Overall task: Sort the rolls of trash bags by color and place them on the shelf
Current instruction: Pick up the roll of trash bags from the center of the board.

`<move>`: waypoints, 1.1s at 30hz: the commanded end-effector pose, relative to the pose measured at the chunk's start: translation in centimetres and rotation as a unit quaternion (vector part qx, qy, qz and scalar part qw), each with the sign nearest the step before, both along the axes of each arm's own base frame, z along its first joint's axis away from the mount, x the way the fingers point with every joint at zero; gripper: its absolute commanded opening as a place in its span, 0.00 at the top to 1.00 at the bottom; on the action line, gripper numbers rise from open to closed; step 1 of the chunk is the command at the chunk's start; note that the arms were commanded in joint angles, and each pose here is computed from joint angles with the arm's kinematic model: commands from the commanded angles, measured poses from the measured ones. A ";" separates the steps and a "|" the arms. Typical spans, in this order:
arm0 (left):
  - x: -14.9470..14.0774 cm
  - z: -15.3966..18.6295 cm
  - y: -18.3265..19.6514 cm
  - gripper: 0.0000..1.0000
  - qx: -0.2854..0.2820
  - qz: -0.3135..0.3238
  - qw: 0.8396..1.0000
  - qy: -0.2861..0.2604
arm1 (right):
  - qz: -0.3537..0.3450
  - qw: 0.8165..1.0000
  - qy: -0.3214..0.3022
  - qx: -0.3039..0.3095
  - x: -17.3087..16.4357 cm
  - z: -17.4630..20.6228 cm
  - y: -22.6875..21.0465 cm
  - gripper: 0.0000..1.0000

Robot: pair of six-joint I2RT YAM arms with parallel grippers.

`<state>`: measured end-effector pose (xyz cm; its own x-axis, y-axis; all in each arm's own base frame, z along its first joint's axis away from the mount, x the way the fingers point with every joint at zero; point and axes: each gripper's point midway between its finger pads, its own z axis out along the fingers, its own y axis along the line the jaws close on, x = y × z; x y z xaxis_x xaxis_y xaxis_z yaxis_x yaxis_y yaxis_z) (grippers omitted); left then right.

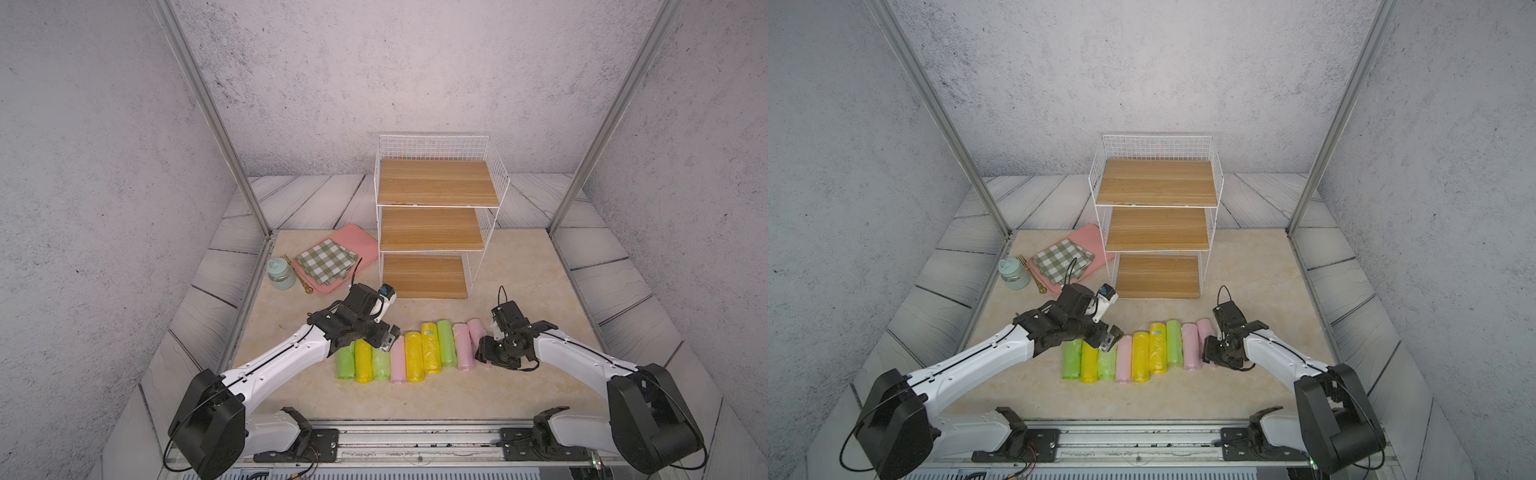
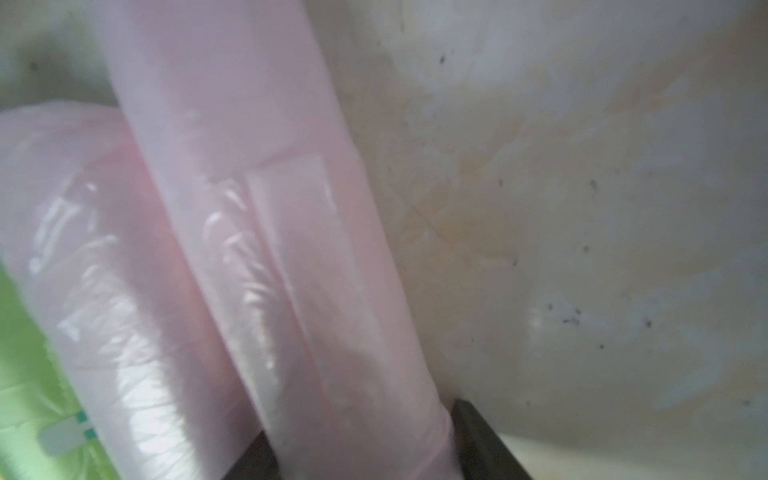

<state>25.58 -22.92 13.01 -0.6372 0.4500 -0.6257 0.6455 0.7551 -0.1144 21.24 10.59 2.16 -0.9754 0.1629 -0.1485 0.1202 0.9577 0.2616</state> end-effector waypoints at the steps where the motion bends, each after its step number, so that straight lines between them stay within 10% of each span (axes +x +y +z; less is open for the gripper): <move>1: 0.7 1.1 -0.7 0.03 -0.004 -0.005 1.000 -0.016 | 0.003 1.000 -0.006 -0.015 -0.2 0.3 -0.5 0.42; 33: 1.6 2.5 -0.6 0.03 -0.005 0.011 0.999 -0.034 | 0.052 0.988 -0.149 0.007 1.4 7.1 -0.2 0.87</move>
